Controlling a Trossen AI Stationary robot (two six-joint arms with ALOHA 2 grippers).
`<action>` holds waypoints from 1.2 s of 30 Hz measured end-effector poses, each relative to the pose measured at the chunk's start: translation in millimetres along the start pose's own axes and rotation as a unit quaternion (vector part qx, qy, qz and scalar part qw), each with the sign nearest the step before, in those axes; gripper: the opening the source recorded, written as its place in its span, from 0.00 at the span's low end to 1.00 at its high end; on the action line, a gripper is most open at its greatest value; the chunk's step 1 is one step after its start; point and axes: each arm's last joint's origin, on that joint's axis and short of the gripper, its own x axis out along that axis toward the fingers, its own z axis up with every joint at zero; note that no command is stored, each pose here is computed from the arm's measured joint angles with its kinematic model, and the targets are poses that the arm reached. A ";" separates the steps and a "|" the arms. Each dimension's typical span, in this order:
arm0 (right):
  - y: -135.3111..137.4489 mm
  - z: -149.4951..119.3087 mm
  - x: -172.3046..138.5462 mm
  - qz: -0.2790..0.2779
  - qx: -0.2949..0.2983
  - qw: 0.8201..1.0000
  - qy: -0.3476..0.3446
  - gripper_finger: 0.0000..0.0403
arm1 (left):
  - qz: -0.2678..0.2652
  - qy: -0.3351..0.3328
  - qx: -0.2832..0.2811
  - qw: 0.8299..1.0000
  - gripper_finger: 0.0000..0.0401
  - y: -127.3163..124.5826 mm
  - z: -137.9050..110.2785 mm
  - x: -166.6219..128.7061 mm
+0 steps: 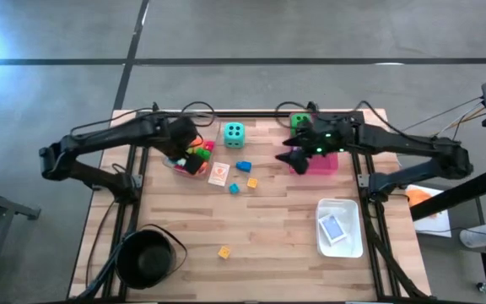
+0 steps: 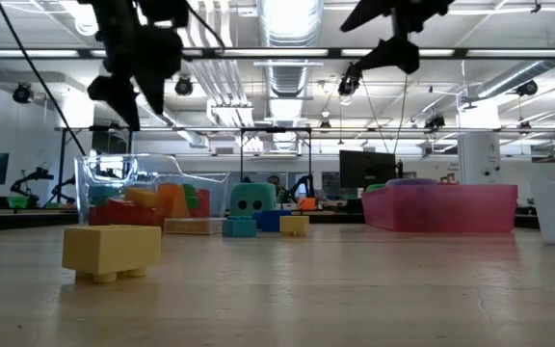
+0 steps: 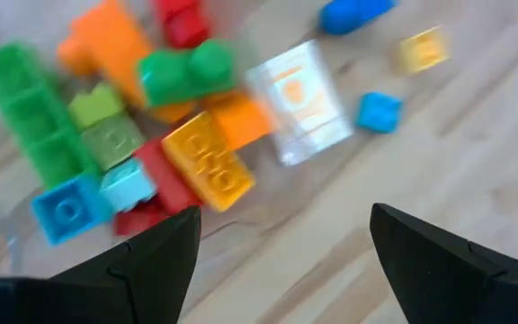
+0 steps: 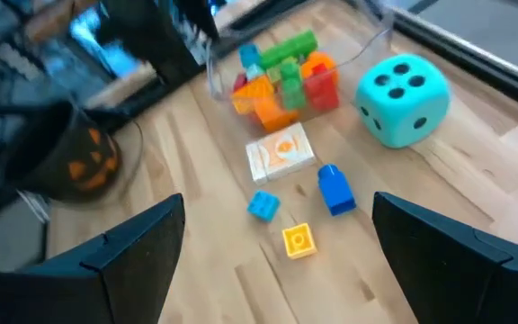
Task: Pick & Place Toys
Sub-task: Put the light yellow game piece into the transparent bin
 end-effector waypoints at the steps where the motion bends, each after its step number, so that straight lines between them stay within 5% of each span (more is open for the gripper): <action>1: 1.5 0.7 6.9 -0.002 -0.012 1.000 0.009 0.86 | -0.012 -0.014 0.010 1.000 0.81 -3.4 -2.8 -5.0; 9: 4.5 -10.8 74.0 -0.031 -0.015 0.995 0.096 0.86 | -0.127 -0.132 0.086 0.979 0.81 -34.2 -21.7 -39.9; 18: 7.7 -33.6 137.2 -0.067 -0.036 0.979 0.188 0.86 | -0.182 -0.200 0.135 0.953 0.81 -45.6 -38.6 -49.5; 27: 1.2 -49.8 174.6 -0.119 -0.092 0.962 0.226 0.86 | -0.251 -0.234 0.114 0.932 0.81 -33.5 -56.0 -27.0; 36: 2.8 -71.8 195.8 -0.133 -0.181 0.942 0.250 0.86 | -0.278 -0.231 0.085 0.929 0.81 -32.0 -58.7 -20.2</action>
